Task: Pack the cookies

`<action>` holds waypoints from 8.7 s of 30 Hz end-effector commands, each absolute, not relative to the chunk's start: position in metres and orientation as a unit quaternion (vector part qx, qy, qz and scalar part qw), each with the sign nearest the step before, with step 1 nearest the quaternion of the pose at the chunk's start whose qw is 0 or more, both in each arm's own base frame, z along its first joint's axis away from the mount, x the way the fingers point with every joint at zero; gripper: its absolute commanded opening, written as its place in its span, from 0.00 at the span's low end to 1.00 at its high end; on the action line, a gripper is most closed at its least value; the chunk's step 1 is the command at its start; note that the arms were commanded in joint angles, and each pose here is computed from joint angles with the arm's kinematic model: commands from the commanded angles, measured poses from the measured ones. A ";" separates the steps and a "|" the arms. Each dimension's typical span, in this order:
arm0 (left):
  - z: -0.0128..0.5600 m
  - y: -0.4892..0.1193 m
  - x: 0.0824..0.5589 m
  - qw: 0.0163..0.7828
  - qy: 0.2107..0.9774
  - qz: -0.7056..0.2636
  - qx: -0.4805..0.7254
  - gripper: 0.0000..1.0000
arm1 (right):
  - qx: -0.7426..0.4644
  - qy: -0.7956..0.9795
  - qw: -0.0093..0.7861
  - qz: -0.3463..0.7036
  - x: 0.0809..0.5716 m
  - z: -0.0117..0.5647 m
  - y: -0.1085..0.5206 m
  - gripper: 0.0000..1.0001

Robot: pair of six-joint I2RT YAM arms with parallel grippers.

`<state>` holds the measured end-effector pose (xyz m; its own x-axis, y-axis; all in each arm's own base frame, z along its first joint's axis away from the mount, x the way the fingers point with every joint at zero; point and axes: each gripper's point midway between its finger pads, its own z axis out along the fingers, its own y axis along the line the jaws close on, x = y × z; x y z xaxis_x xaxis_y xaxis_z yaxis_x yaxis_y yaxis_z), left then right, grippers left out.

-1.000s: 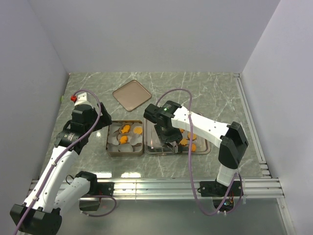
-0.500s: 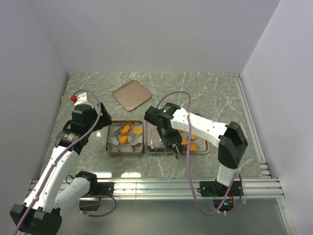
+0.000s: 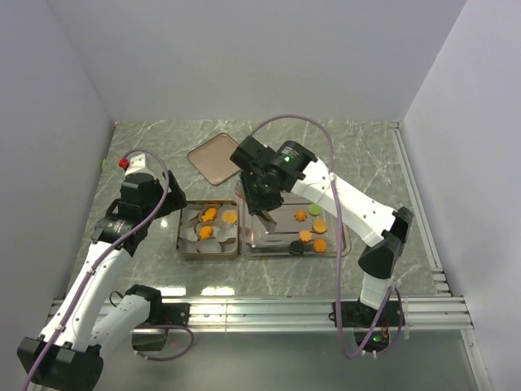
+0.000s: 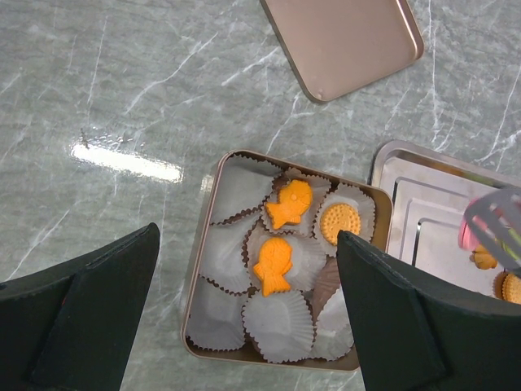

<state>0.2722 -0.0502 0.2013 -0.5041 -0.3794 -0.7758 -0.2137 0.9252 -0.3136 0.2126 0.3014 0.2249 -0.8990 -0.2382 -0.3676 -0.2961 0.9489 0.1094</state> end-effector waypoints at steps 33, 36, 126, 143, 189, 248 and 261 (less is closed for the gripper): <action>0.214 -0.045 0.272 0.489 0.847 -0.085 -0.190 0.94 | -0.139 0.936 0.115 0.303 0.234 0.208 0.469 0.48; 0.212 -0.045 0.272 0.486 0.850 -0.085 -0.187 0.94 | -0.136 0.936 0.122 0.300 0.241 0.208 0.468 0.48; 0.214 -0.042 0.272 0.489 0.847 -0.079 -0.194 0.96 | -0.027 0.994 0.107 -0.012 0.235 0.137 0.174 0.58; 0.217 -0.042 0.272 0.496 0.842 -0.082 -0.194 0.96 | -0.041 0.997 0.069 -0.018 0.216 0.128 0.168 0.42; 0.218 -0.041 0.271 0.497 0.842 -0.082 -0.196 0.95 | -0.084 0.990 0.103 -0.050 0.258 0.154 0.192 0.54; 0.213 -0.043 0.273 0.489 0.847 -0.081 -0.192 0.95 | -0.159 0.962 0.190 0.114 0.197 0.258 0.330 0.46; 0.214 -0.044 0.273 0.490 0.847 -0.084 -0.191 0.95 | -0.211 0.961 0.137 0.116 0.146 0.227 0.337 0.46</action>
